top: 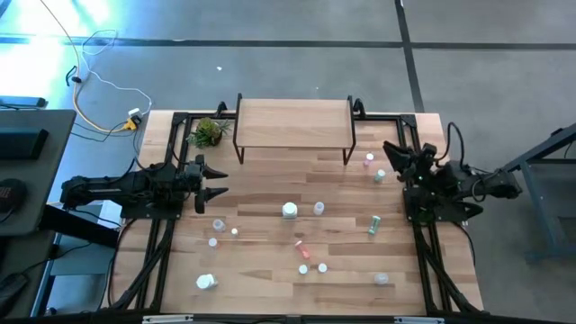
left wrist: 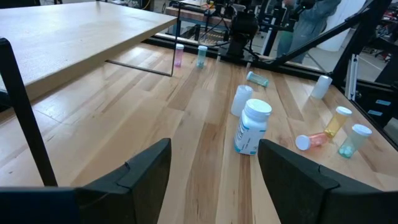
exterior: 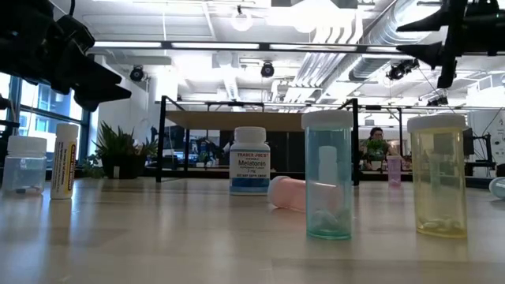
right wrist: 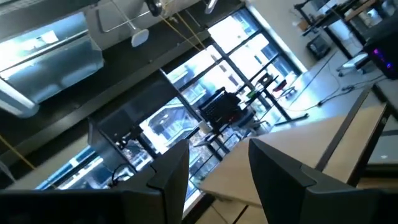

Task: Pick and place medicine bottles onto shelf by color
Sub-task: Put the pink pill bottle on the shelf

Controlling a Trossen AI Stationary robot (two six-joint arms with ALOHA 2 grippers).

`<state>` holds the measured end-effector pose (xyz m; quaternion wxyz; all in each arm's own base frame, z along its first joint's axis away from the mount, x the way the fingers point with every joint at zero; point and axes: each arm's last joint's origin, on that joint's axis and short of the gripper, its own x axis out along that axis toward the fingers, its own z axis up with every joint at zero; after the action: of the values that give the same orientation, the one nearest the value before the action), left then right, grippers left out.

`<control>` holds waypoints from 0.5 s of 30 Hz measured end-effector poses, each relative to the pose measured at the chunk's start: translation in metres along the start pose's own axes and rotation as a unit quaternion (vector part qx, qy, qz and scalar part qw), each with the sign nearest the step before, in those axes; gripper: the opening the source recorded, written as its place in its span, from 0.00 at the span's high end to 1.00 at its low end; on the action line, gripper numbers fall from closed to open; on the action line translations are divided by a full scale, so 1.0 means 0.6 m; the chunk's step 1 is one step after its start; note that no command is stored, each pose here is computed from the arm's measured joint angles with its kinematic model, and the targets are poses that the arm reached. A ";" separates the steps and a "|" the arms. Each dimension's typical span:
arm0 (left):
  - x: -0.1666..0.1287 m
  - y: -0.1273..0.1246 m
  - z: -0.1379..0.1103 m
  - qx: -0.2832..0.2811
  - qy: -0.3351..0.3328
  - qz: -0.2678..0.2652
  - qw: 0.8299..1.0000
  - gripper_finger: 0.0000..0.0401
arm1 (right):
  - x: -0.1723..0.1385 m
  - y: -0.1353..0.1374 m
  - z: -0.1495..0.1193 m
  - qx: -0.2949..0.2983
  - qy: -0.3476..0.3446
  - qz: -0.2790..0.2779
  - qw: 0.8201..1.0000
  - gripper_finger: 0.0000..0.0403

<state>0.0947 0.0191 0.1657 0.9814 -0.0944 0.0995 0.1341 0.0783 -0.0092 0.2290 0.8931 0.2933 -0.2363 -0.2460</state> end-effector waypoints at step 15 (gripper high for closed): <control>0.000 0.000 0.000 0.000 0.000 0.000 1.000 0.43 | 0.023 0.062 0.101 -0.107 0.066 -0.165 0.978 0.61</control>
<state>0.0947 0.0191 0.1657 0.9814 -0.0946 0.0996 0.1343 0.0658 -0.0159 0.2999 0.8799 0.2467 -0.0974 -0.3942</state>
